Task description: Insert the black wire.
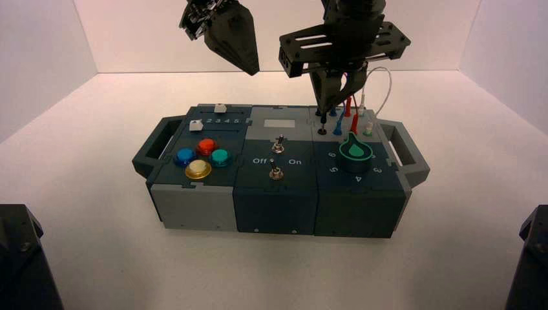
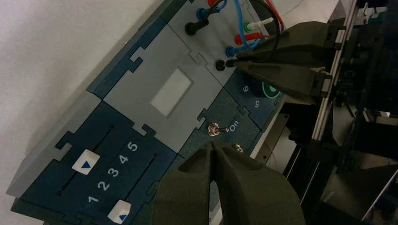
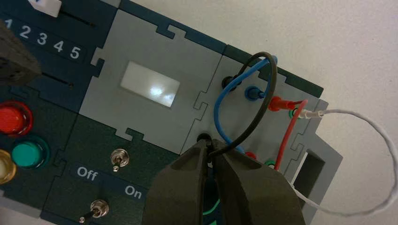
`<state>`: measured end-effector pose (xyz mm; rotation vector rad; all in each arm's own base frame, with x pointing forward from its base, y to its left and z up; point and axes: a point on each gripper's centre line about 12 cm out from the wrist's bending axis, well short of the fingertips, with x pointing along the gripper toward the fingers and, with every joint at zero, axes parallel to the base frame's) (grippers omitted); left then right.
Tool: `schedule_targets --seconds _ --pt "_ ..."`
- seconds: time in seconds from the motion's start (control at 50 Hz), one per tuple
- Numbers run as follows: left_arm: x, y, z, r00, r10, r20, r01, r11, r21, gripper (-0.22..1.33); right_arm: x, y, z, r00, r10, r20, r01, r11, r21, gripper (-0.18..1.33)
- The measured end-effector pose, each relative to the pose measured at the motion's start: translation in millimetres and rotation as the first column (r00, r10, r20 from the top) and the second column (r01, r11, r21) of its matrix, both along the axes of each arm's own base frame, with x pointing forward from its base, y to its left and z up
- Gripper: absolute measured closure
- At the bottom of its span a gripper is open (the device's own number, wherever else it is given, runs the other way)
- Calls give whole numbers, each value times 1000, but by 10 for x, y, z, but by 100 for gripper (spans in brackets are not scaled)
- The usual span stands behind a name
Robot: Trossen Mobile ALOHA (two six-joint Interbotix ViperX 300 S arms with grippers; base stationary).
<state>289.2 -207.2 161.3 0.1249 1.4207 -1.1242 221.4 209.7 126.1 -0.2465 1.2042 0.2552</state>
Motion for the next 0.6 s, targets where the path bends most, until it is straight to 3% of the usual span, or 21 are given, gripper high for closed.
schedule_targets --seconds 0.6 --pt "-4 0 1 1000 -3 -2 3 1000 0 128 7 14 -43 1000 5 -3 -5 1000 0 120"
